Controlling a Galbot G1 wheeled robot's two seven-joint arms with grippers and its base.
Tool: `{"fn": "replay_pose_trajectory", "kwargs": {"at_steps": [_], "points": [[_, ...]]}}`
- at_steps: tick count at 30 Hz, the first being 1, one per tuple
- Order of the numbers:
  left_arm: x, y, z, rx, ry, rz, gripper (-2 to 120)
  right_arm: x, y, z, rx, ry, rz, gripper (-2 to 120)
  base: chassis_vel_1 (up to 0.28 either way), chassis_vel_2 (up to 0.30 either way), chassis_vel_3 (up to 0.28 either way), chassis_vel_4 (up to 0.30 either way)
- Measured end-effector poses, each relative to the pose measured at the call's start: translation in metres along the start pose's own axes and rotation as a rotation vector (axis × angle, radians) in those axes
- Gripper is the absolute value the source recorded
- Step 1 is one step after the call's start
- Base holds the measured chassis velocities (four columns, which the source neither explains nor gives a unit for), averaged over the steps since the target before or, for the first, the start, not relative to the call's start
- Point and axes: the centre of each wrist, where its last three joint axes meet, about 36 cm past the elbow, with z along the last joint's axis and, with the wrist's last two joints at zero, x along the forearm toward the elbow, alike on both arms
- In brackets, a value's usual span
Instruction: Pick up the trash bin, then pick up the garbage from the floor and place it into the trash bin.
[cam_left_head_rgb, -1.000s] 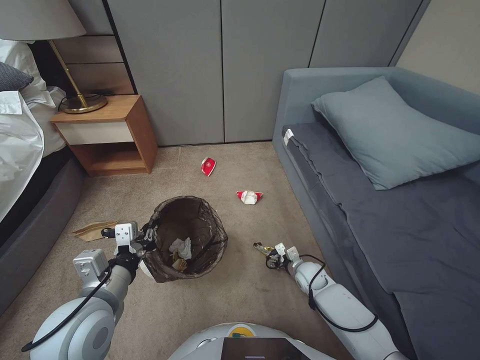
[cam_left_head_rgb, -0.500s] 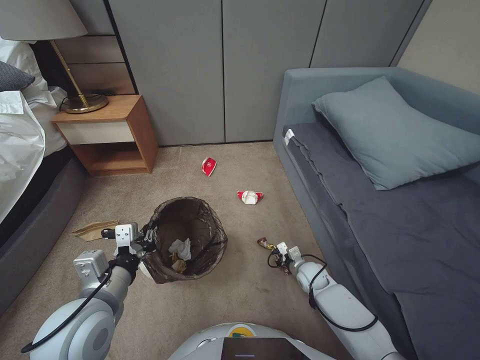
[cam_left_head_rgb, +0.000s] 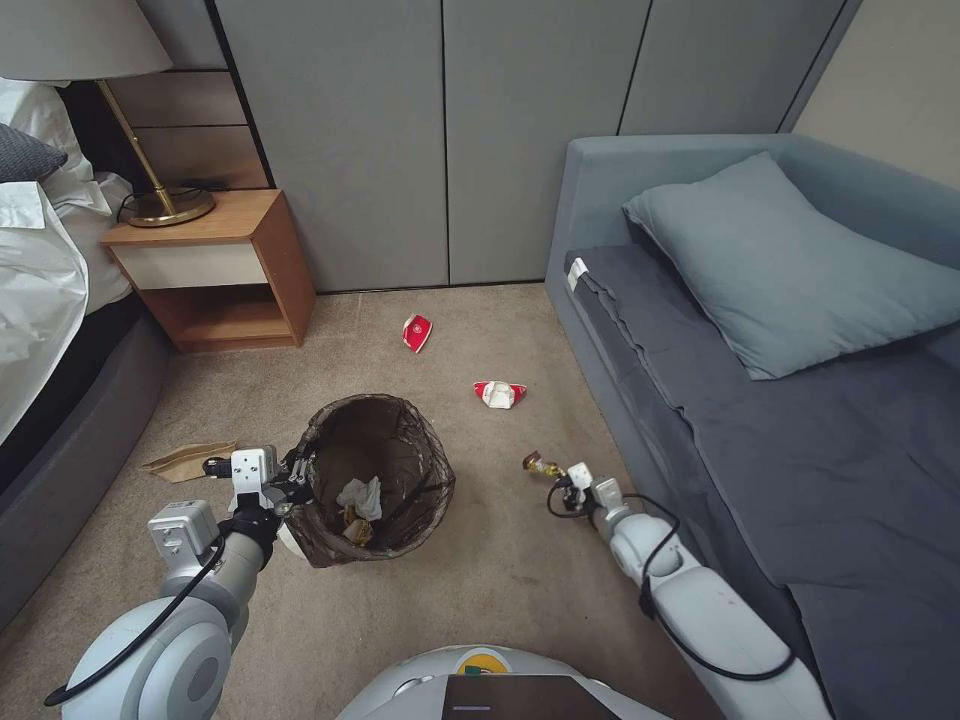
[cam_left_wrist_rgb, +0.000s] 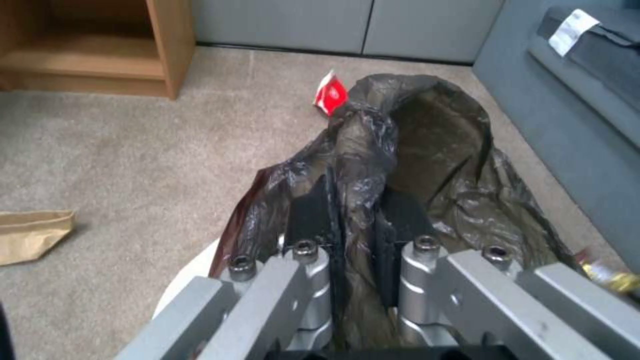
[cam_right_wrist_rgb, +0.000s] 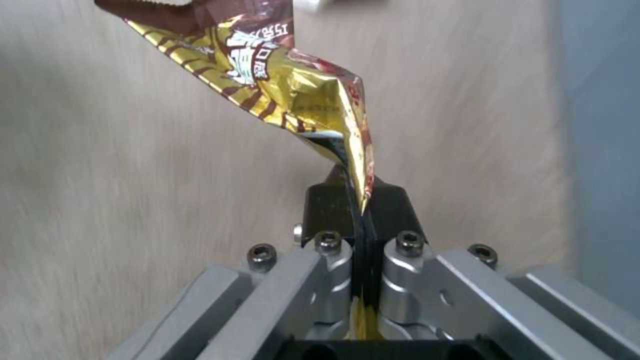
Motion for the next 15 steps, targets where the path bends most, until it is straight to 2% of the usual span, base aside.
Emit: {"fn": "replay_pose_trajectory", "kwargs": {"at_steps": [1, 2, 5, 6, 9, 10, 12, 15], "points": [[0.000, 0.000, 0.000, -0.001, -0.001, 0.001, 8, 0.012, -0.005, -0.016, -0.003, -0.050, 0.005, 0, 0.000, 0.000, 0.000, 0.000], [0.000, 0.000, 0.000, -0.001, -0.001, 0.001, 8, 0.012, -0.005, -0.016, -0.003, -0.050, 0.005, 0, 0.000, 0.000, 0.000, 0.000], [0.000, 0.000, -0.001, -0.003, -0.002, 0.003, 8, 0.050, -0.014, -0.070, -0.039, -0.189, 0.005, 0, 0.000, 0.000, 0.000, 0.000], [0.000, 0.000, -0.001, -0.003, -0.002, 0.003, 8, 0.050, -0.014, -0.070, -0.039, -0.189, 0.005, 0, 0.000, 0.000, 0.000, 0.000], [-0.001, 0.000, -0.001, -0.006, -0.001, 0.005, 8, 0.080, -0.016, -0.109, -0.071, -0.277, -0.013, 0, 0.000, 0.000, 0.000, 0.000], [-0.001, 0.000, -0.001, -0.006, -0.001, 0.005, 8, 0.080, -0.016, -0.109, -0.071, -0.277, -0.013, 0, 0.000, 0.000, 0.000, 0.000], [-0.001, -0.001, -0.001, -0.008, -0.001, 0.008, 8, 0.108, -0.014, -0.141, -0.083, -0.360, -0.038, 0, 0.000, 0.000, 0.000, 0.000], [-0.001, -0.001, -0.001, -0.007, 0.000, 0.010, 8, 0.121, -0.010, -0.155, -0.086, -0.398, -0.058, 0, 0.000, 0.000, 0.000, 0.000]]}}
